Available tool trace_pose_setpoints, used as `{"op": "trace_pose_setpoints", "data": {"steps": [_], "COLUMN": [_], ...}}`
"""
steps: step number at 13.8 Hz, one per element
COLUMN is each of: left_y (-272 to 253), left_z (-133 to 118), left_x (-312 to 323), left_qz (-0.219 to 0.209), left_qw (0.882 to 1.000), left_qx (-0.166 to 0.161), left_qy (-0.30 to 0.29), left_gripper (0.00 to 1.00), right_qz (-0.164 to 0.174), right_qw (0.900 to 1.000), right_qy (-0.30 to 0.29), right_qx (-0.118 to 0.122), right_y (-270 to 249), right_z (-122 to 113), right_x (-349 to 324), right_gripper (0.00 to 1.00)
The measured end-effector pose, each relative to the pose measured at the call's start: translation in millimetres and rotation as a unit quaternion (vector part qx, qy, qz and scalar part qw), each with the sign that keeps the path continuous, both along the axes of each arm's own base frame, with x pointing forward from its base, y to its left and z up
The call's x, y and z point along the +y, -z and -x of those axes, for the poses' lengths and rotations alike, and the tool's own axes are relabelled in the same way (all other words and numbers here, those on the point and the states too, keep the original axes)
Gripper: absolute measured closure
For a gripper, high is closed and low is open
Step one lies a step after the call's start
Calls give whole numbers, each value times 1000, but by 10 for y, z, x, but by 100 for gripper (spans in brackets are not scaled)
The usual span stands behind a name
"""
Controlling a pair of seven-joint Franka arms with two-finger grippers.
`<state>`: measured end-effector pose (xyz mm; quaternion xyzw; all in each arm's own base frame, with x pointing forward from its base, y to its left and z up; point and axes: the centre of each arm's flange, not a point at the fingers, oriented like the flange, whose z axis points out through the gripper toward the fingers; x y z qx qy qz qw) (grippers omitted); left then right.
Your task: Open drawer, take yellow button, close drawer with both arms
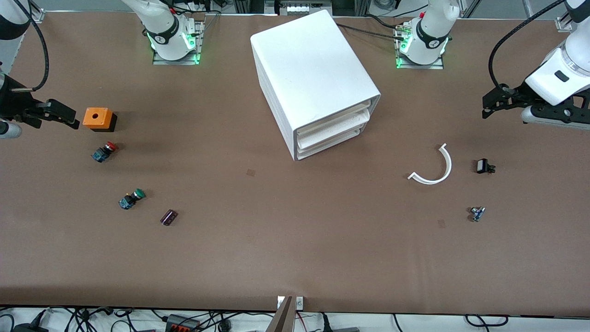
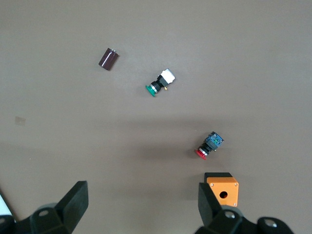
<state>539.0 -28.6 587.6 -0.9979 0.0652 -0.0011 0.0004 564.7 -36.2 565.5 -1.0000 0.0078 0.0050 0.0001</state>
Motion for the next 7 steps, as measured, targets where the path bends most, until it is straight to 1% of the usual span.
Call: {"op": "trace_pose_setpoints", "data": {"steps": [7], "left_y": [0], "left_z": [0], "left_x": [0], "left_qz": [0], "left_qw": [1000], "left_qx": [0], "left_qy": [0], "left_gripper": [0], "right_qz": [0], "right_qw": [1000], "right_qy": [-3], "right_qx": [-3], "right_y": [-5], "right_z": [-7], "right_x": [27], "right_gripper": [0]}}
